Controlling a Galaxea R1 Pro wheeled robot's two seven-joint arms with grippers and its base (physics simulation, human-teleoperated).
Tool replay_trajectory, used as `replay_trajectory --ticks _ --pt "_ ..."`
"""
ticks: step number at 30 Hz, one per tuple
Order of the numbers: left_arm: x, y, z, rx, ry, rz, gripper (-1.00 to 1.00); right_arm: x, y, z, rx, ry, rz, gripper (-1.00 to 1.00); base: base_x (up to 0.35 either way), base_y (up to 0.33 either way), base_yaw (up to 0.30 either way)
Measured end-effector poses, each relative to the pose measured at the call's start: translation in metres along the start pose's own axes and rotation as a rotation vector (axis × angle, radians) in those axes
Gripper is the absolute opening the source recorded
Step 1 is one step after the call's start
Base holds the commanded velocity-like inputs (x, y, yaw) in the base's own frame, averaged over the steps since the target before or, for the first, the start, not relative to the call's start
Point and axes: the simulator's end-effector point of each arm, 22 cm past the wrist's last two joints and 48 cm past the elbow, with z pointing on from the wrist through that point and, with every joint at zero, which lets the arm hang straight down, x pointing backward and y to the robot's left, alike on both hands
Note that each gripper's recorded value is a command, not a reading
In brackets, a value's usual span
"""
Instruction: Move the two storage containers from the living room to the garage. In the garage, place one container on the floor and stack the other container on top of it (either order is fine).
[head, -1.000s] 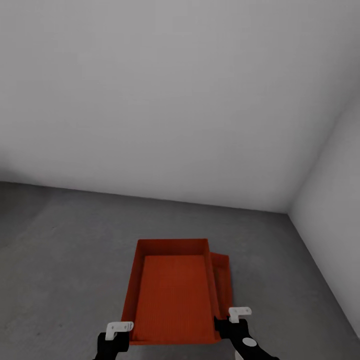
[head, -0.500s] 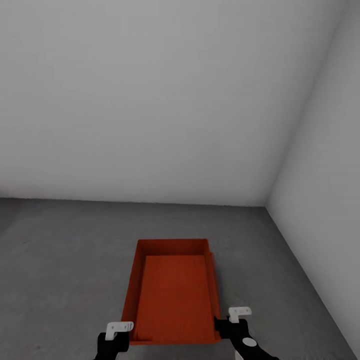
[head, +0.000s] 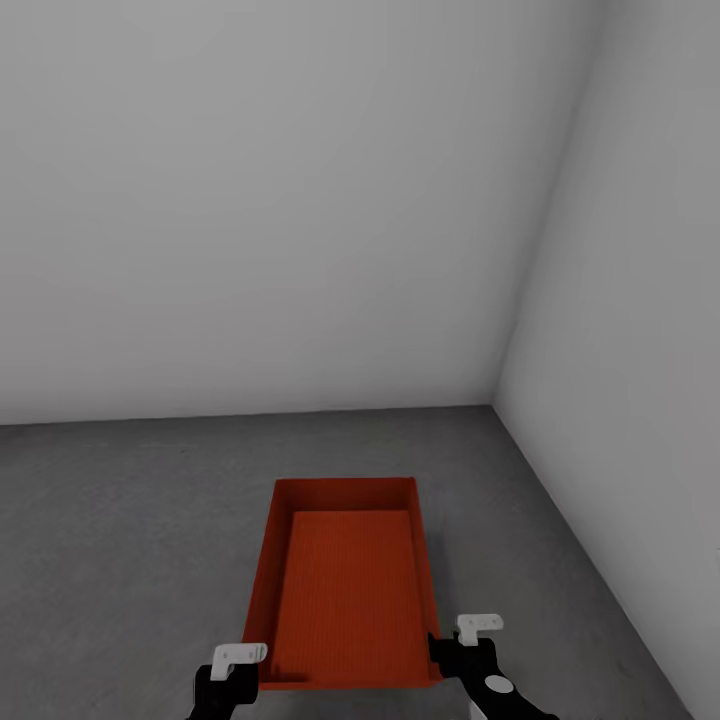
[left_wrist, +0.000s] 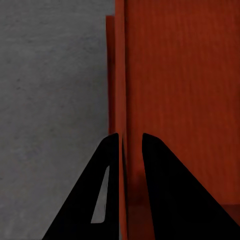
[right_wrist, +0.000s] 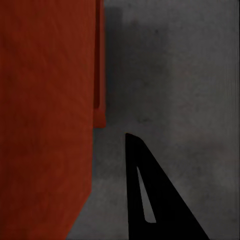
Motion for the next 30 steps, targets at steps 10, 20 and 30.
replay_trajectory --ticks 10,20,30 --pt "-0.0005 0.0000 -0.0004 0.000 -0.001 0.000 -1.00 -0.0005 0.0001 -0.0004 -0.001 -0.001 0.000 -1.00 0.205 0.135 -0.040" --pt "-0.0004 0.0001 -0.0004 0.000 -0.001 0.000 -1.00 -0.0004 0.0001 -0.0004 -0.001 -0.001 0.000 -1.00 0.276 0.193 -0.001" --pt "-0.0001 0.0000 -0.0004 0.000 0.000 0.000 -1.00 -0.0003 0.0001 -0.0004 0.000 -0.001 0.000 -1.00 0.254 0.168 0.000"
